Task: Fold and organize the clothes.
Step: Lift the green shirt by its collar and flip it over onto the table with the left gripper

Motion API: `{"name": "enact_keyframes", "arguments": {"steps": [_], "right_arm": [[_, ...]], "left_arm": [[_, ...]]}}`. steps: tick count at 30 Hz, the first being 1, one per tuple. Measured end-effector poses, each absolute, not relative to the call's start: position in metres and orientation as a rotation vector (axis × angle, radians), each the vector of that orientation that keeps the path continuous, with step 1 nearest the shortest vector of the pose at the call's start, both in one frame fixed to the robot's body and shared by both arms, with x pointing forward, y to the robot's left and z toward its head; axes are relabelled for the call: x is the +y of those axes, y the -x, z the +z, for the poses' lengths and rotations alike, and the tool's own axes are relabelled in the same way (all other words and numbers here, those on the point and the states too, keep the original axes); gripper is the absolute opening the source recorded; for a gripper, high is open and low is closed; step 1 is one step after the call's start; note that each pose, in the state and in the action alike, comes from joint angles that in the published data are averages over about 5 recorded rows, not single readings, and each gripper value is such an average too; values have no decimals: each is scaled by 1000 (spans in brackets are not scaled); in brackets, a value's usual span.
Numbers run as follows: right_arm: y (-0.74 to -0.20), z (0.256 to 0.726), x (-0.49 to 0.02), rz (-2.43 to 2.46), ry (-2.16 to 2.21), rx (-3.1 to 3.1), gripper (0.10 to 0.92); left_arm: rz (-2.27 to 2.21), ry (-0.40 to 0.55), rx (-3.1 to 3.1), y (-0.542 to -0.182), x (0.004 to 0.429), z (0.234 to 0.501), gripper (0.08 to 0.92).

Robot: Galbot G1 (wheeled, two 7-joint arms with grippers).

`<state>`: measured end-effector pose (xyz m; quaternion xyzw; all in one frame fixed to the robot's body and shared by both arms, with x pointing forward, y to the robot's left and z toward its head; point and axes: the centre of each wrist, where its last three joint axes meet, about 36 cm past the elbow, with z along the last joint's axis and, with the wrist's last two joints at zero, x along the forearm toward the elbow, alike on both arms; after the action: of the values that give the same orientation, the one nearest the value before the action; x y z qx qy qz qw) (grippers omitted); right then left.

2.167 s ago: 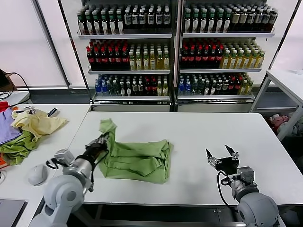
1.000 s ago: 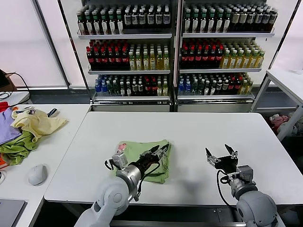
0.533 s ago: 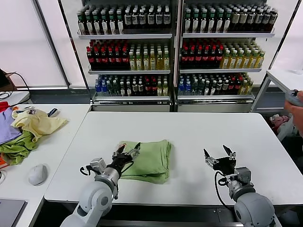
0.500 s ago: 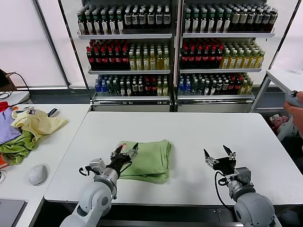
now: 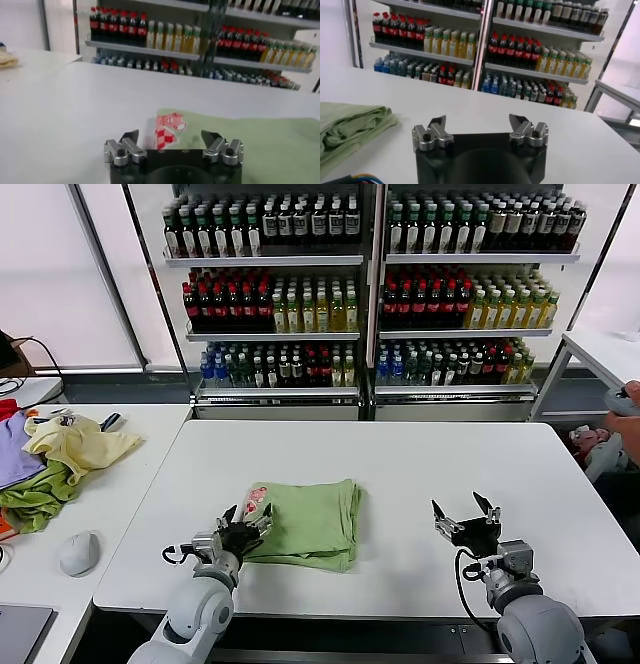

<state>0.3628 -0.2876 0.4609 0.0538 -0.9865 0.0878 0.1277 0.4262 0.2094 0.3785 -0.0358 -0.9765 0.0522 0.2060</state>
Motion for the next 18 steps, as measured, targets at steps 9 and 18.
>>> {"name": "enact_keyframes", "arguments": {"steps": [9, 18], "right_arm": [[-360, 463, -289, 259, -151, -2872, 823], [-358, 464, -290, 256, -144, -2873, 823]], "left_arm": [[186, 122, -2674, -426, 217, 379, 593], [345, 170, -2614, -429, 225, 380, 333]]}}
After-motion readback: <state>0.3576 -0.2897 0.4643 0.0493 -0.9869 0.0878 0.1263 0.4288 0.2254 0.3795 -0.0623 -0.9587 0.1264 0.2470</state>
